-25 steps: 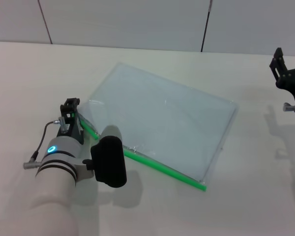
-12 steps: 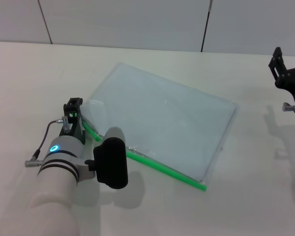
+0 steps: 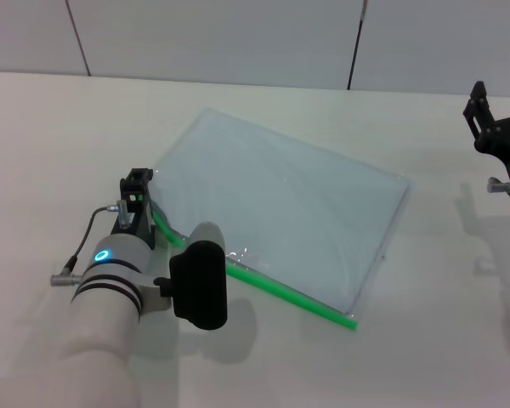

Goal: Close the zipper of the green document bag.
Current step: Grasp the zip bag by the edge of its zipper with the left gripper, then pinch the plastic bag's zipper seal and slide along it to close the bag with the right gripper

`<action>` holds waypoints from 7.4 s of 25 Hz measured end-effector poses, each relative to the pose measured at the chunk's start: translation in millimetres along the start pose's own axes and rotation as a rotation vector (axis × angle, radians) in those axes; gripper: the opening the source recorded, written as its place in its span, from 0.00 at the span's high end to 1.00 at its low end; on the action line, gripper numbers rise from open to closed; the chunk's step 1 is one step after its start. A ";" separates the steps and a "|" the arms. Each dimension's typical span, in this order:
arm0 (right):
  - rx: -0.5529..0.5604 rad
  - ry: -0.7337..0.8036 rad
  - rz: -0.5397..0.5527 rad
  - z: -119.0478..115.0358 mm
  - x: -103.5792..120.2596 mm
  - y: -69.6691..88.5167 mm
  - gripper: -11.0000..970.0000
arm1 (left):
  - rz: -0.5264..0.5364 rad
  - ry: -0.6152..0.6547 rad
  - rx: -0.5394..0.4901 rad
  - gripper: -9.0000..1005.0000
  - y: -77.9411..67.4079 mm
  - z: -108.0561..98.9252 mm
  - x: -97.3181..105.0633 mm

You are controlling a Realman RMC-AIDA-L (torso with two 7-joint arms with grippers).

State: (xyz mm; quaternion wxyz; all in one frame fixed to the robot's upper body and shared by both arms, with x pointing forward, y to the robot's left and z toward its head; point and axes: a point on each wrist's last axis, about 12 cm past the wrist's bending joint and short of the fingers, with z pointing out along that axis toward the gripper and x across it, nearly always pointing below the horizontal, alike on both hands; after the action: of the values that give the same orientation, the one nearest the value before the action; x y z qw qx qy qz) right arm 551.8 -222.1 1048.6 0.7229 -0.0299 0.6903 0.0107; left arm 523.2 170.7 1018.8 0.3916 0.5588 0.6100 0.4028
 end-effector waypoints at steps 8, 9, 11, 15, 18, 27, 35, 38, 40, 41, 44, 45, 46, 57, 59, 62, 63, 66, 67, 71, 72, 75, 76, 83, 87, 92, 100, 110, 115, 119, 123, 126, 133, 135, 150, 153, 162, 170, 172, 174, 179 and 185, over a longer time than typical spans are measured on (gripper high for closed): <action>0.000 -0.014 -0.018 -0.7 -2.3 2.0 0.22 | 0.021 -0.004 0.007 0.53 -0.8 0.0 -0.6; -0.001 -0.016 -0.024 -1.0 -2.8 2.9 0.22 | 0.022 -0.004 0.007 0.53 -0.8 0.0 -0.6; 0.000 -0.016 -0.030 -1.5 -3.2 3.9 0.22 | 0.022 -0.004 0.008 0.57 -0.8 0.0 -0.6; 0.002 -0.015 -0.031 -2.0 -2.9 3.8 0.22 | 0.023 -0.003 0.003 0.62 0.0 0.2 -0.6; 0.000 -0.016 -0.031 -2.5 -3.0 4.2 0.22 | 0.023 -0.003 -0.002 0.66 0.6 0.2 -0.6; -0.015 -0.025 -0.033 -4.8 -3.5 7.8 0.22 | 0.020 0.000 -0.011 0.76 1.7 0.1 -0.5; -0.023 -0.034 -0.037 -6.2 -3.9 9.2 0.22 | -0.010 0.009 -0.048 0.88 6.2 -0.4 -0.1; -0.024 -0.033 -0.037 -6.3 -3.8 9.5 0.22 | -0.013 0.008 -0.050 0.94 6.6 -0.6 -0.6; -0.025 -0.035 -0.037 -6.5 -4.0 9.8 0.22 | -0.015 0.007 -0.047 0.94 6.5 -0.6 -0.9; -0.026 -0.037 -0.037 -6.7 -4.1 10.0 0.22 | -0.016 0.007 -0.047 0.94 6.5 -0.6 -1.0; -0.034 -0.040 -0.041 -8.0 -4.0 11.4 0.22 | -0.021 0.005 -0.044 0.94 6.4 -0.5 -1.3; -0.036 -0.040 -0.041 -8.3 -3.8 11.8 0.22 | -0.025 0.004 -0.046 0.94 6.6 -0.5 -1.5; -0.040 -0.040 -0.043 -8.5 -3.7 12.5 0.22 | -0.030 0.001 -0.049 0.94 7.1 -0.4 -1.8; -0.068 -0.029 -0.051 -9.0 -2.2 16.1 0.23 | -0.105 -0.049 -0.118 0.94 16.3 -2.0 -8.5; -0.072 -0.029 -0.053 -9.4 -2.0 16.7 0.23 | -0.121 -0.065 -0.135 0.94 18.7 -2.7 -10.5; -0.086 -0.026 -0.057 -10.7 -1.1 18.7 0.24 | -0.134 -0.079 -0.151 0.94 20.8 -3.2 -11.8; -0.090 -0.026 -0.059 -10.9 -1.0 19.2 0.24 | -0.136 -0.082 -0.155 0.94 21.4 -3.3 -12.0; -0.104 -0.026 -0.069 -11.2 -0.9 21.3 0.24 | -0.145 -0.098 -0.171 0.94 23.7 -3.5 -13.3; -0.110 -0.025 -0.072 -11.6 -0.6 22.3 0.24 | -0.145 -0.098 -0.171 0.94 23.7 -3.5 -13.3; -0.131 -0.022 -0.082 -12.9 0.5 25.2 0.24 | -0.164 -0.113 -0.189 0.94 26.3 -4.3 -15.1; -0.137 -0.021 -0.085 -13.3 0.8 25.9 0.24 | -0.169 -0.116 -0.192 0.94 26.9 -4.5 -15.5; -0.160 -0.019 -0.095 -14.5 1.8 28.9 0.24 | -0.186 -0.126 -0.201 0.94 28.4 -4.5 -16.0; -0.167 -0.018 -0.099 -14.7 2.1 29.8 0.24 | -0.192 -0.129 -0.203 0.94 28.8 -4.5 -16.0; -0.202 -0.003 -0.116 -15.7 4.6 33.9 0.24 | -0.254 -0.167 -0.227 0.94 32.4 -5.8 -19.1; -0.243 -0.008 -0.134 -17.5 4.6 39.2 0.24 | -0.276 -0.175 -0.238 0.94 33.9 -6.4 -19.6; -0.299 0.000 -0.151 -24.7 8.1 46.8 0.24 | -0.299 -0.173 -0.267 0.94 37.1 -7.3 -17.9; -0.423 -0.047 -0.159 -38.8 0.9 61.2 0.24 | -0.306 -0.170 -0.277 0.94 37.2 -8.2 -15.4; -0.601 -0.025 -0.249 -52.8 -12.5 68.6 0.24 | -0.304 -0.172 -0.276 0.94 36.7 -8.6 -15.4; -0.633 -0.020 -0.307 -55.1 -13.6 78.0 0.25 | -0.300 -0.177 -0.279 0.94 37.1 -8.8 -16.2; -0.669 0.007 -0.323 -53.5 -15.9 85.8 0.25 | -0.293 -0.183 -0.283 0.94 37.6 -9.1 -16.9; -0.690 0.026 -0.367 -50.7 -17.8 92.0 0.25 | -0.288 -0.192 -0.283 0.94 37.8 -9.3 -18.2; -0.700 0.028 -0.390 -49.4 -19.8 96.5 0.25 | -0.282 -0.202 -0.285 0.94 38.1 -9.5 -19.4; -0.732 0.014 -0.431 -48.5 -26.6 105.8 0.30 | -0.268 -0.220 -0.289 0.94 38.9 -9.9 -21.8; -0.735 0.008 -0.439 -49.0 -27.5 107.4 0.30 | -0.267 -0.220 -0.289 0.94 38.9 -9.9 -21.9; -0.778 0.002 -0.469 -45.5 -36.0 119.7 0.32 | -0.252 -0.246 -0.271 0.93 37.9 -9.9 -26.3; -0.776 0.004 -0.470 -42.6 -36.9 120.9 0.32 | -0.244 -0.260 -0.278 0.93 38.6 -10.6 -28.2; -0.786 0.008 -0.479 -35.9 -38.6 128.1 0.33 | -0.237 -0.277 -0.284 0.93 39.4 -11.9 -30.9; -0.782 0.015 -0.509 -30.1 -38.0 136.0 0.33 | -0.221 -0.287 -0.290 0.93 39.8 -12.8 -32.3; -0.786 0.022 -0.510 -28.5 -38.2 138.5 0.33 | -0.218 -0.291 -0.289 0.93 39.3 -13.3 -32.9; -0.787 0.021 -0.515 -27.7 -38.8 140.4 0.33 | -0.217 -0.293 -0.289 0.93 39.3 -13.5 -33.3; -0.774 0.018 -0.524 -24.9 -39.1 140.2 0.34 | -0.215 -0.293 -0.290 0.93 39.4 -13.5 -33.5; -0.753 0.024 -0.516 -20.6 -38.9 140.2 0.36 | -0.210 -0.300 -0.295 0.93 40.3 -13.7 -34.5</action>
State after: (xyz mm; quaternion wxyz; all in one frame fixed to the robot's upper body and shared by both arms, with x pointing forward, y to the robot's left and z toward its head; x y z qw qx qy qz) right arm 521.4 -82.4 1082.5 0.6326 -0.4619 0.6166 0.0800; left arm 527.5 137.6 1062.2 0.5952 0.4827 0.5341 0.3570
